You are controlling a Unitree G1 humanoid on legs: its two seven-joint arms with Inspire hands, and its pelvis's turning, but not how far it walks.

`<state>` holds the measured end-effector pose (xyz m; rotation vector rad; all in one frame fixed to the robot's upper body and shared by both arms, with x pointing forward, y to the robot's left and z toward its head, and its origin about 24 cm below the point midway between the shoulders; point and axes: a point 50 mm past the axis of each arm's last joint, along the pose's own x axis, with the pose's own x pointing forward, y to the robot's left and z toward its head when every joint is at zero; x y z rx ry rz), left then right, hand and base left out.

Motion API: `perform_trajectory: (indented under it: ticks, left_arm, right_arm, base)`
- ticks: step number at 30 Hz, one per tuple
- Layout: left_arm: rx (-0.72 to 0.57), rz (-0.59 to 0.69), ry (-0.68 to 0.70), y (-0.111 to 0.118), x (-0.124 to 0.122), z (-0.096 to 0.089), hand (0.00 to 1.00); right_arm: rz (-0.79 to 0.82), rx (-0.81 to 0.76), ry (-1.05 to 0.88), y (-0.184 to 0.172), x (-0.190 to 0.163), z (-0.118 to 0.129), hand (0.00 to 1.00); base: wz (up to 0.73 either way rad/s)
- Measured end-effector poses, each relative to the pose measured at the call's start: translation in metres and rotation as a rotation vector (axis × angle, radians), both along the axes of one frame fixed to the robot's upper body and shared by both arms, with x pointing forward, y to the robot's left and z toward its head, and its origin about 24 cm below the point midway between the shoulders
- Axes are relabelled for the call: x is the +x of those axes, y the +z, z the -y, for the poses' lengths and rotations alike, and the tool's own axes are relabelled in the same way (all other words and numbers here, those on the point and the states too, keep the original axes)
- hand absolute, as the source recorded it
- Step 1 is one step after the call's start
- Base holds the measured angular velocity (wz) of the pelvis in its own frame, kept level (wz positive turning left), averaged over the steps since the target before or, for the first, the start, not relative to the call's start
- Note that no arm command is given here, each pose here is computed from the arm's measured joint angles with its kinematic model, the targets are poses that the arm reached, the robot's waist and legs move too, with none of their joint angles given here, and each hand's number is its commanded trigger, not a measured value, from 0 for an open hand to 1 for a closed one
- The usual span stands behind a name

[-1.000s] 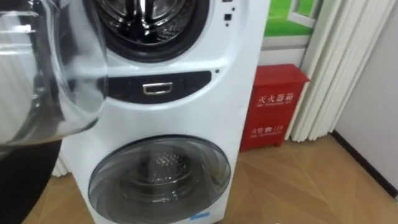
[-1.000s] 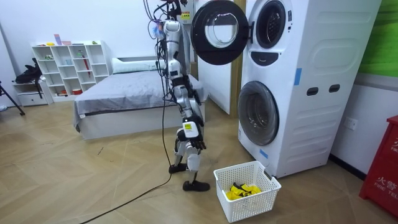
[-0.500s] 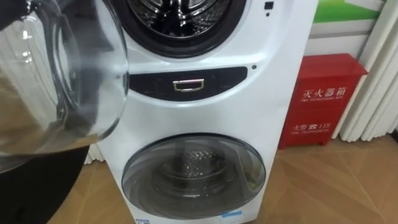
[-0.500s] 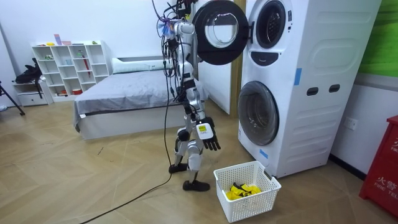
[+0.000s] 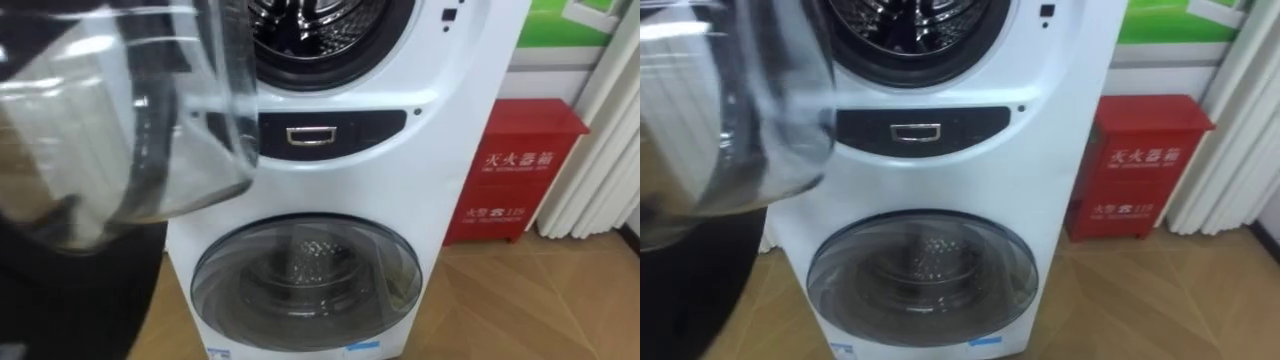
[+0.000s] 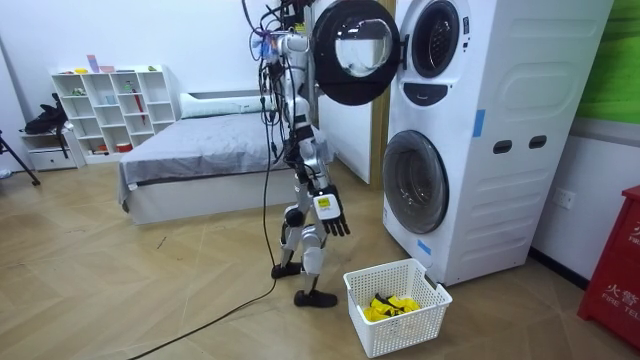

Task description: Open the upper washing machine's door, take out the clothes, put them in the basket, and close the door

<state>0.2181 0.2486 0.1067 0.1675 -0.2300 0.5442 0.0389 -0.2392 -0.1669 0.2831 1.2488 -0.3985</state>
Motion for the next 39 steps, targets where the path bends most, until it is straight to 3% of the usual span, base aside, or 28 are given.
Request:
perform_trajectory:
  ticks: [7, 10, 15, 17, 19, 24, 25, 26, 27, 29, 30, 31, 33, 36, 39]
  left_arm:
    - [0.009, -0.079, -0.381, -0.006, 0.014, 0.078, 0.0]
    - [-0.012, -0.064, -0.433, -0.004, 0.016, 0.093, 0.0]
    - [0.081, -0.102, -0.702, -0.007, 0.016, 0.138, 0.0]
    - [0.115, -0.14, -0.806, -0.016, 0.019, 0.155, 0.0]
    - [0.144, -0.212, -0.819, -0.033, 0.022, 0.158, 0.0]
    - [0.142, -0.521, -0.763, -0.104, 0.016, 0.138, 0.0]
    - [0.113, -0.64, -0.729, -0.133, 0.008, 0.126, 0.0]
    - [0.082, -0.802, -0.661, -0.169, -0.011, 0.11, 0.0]
    - [0.063, -0.885, -0.615, -0.185, -0.022, 0.099, 0.0]
    - [-0.046, -1.206, -0.355, -0.238, -0.09, 0.046, 0.0]
    - [-0.072, -1.274, -0.278, -0.246, -0.109, 0.033, 0.0]
    - [-0.112, -1.386, -0.128, -0.255, -0.147, 0.008, 0.0]
    - [-0.142, -1.543, 0.08, -0.26, -0.205, -0.021, 0.0]
    - [-0.131, -1.663, 0.17, -0.258, -0.245, -0.03, 0.0]
    - [-0.149, -1.698, 0.155, -0.261, -0.252, -0.02, 0.0]
  right_arm:
    - [0.018, 0.049, 0.146, -0.001, 0.028, -0.015, 0.0]
    - [0.021, 0.049, 0.191, -0.001, 0.029, -0.017, 0.0]
    - [0.05, 0.064, 0.238, 0.0, 0.042, -0.022, 0.0]
    - [0.071, 0.082, 0.24, 0.0, 0.046, -0.025, 0.0]
    - [0.071, 0.086, 0.24, 0.0, 0.045, -0.026, 0.0]
    - [0.07, 0.103, 0.184, -0.001, 0.037, -0.024, 0.0]
    - [0.054, 0.106, 0.17, -0.002, 0.031, -0.024, 0.0]
    - [0.052, 0.106, 0.161, -0.002, 0.029, -0.023, 0.0]
    - [0.042, 0.107, 0.148, -0.003, 0.024, -0.023, 0.0]
    - [0.026, 0.096, 0.117, -0.003, 0.012, -0.02, 0.0]
    - [0.018, 0.095, 0.106, -0.003, 0.008, -0.019, 0.0]
    - [0.002, 0.094, 0.085, -0.004, 0.0, -0.018, 0.0]
    - [-0.014, 0.085, 0.062, -0.004, -0.005, -0.015, 0.0]
    - [-0.028, 0.082, 0.061, -0.004, -0.01, -0.013, 0.0]
    - [-0.023, 0.078, 0.063, -0.004, -0.009, -0.012, 0.0]
  base:
    - [0.08]
    - [-0.01]
    - [-0.03]
    - [-0.35]
    - [-0.48]
    - [-0.11]
    - [-0.14]
    - [-0.18]
    - [-0.28]
    - [-0.39]
    - [-0.23]
    - [0.0]
    - [0.07]
    - [0.13]
    - [0.12]
